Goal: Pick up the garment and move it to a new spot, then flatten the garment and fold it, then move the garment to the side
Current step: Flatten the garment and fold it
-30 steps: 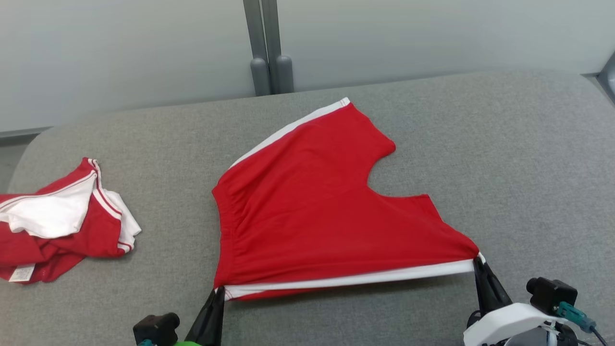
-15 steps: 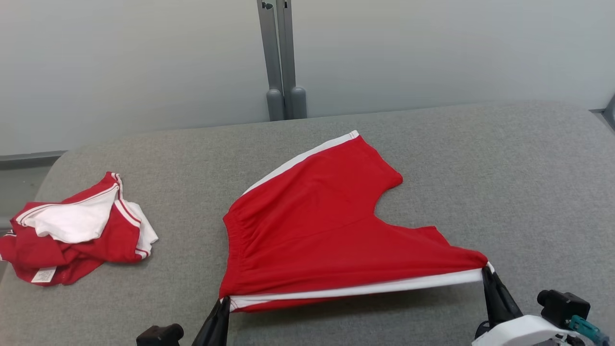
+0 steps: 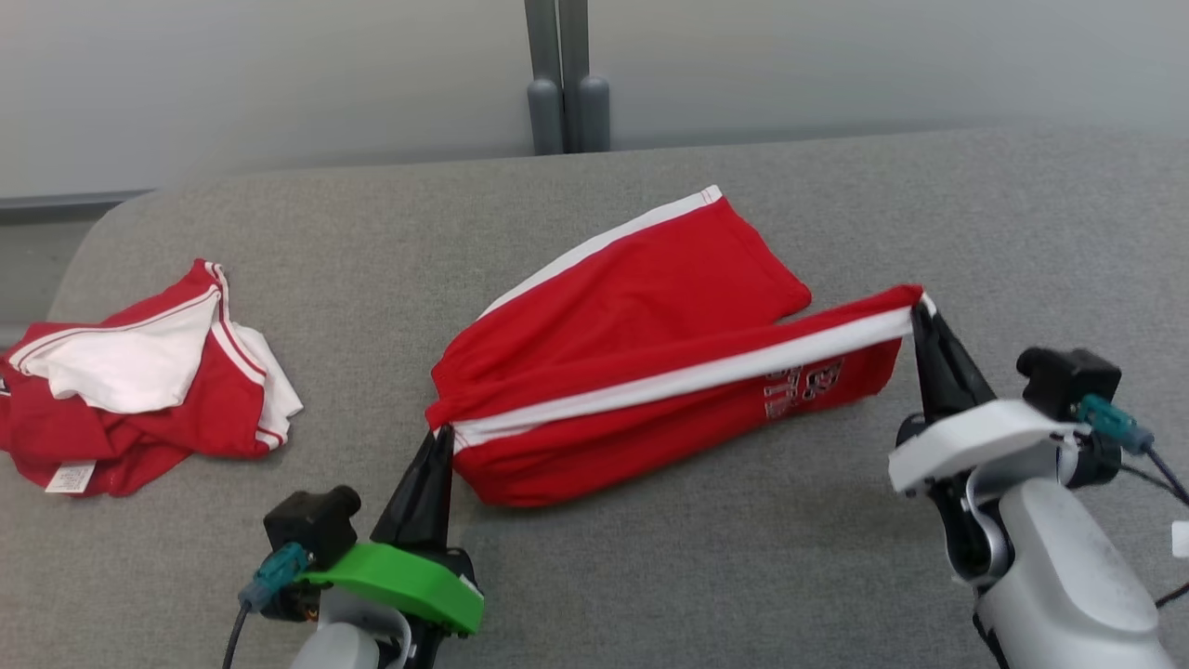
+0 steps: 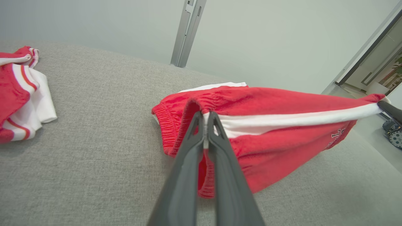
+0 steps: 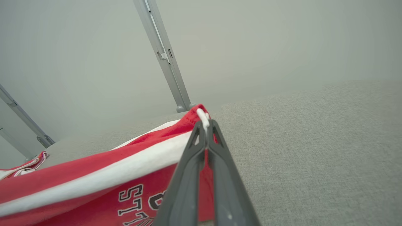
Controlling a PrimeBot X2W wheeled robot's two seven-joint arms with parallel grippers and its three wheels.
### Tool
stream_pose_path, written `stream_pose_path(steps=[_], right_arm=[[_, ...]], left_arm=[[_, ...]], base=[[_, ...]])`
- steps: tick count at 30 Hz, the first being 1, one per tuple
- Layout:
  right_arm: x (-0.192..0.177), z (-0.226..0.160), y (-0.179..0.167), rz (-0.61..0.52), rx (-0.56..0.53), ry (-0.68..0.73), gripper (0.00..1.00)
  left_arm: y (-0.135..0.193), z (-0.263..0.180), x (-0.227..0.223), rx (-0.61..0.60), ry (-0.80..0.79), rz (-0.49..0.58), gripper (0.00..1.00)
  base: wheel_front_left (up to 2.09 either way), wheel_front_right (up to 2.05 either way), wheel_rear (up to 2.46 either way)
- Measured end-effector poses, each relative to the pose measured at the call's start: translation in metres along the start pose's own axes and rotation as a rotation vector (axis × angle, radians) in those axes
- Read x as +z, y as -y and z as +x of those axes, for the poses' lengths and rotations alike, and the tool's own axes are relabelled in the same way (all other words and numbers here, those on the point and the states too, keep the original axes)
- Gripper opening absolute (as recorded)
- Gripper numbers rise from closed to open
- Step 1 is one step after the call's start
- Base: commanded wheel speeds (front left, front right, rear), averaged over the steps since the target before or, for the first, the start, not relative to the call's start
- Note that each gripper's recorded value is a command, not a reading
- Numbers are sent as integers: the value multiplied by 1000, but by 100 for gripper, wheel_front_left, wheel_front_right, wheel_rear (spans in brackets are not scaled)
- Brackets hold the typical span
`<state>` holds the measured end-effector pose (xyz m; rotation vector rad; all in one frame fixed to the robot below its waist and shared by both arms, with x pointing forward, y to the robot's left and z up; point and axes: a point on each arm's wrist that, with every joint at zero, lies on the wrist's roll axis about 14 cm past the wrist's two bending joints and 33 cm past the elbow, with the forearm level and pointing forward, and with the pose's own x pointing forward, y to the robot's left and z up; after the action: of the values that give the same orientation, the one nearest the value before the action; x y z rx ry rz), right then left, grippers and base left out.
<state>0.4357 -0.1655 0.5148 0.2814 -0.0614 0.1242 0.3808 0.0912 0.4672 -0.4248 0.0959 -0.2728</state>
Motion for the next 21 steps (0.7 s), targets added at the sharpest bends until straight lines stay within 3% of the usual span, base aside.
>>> stream_pose_path(steps=[13,21], right_arm=[[-8,117,-8,-156,82,-49,0],[-41,169,-24,-224,149,-117,0]], left_arm=[[-18,56,8,14,18,-38,0],[-37,79,7,34,8,-34,0]], base=[[0,0,0],[0,0,0]])
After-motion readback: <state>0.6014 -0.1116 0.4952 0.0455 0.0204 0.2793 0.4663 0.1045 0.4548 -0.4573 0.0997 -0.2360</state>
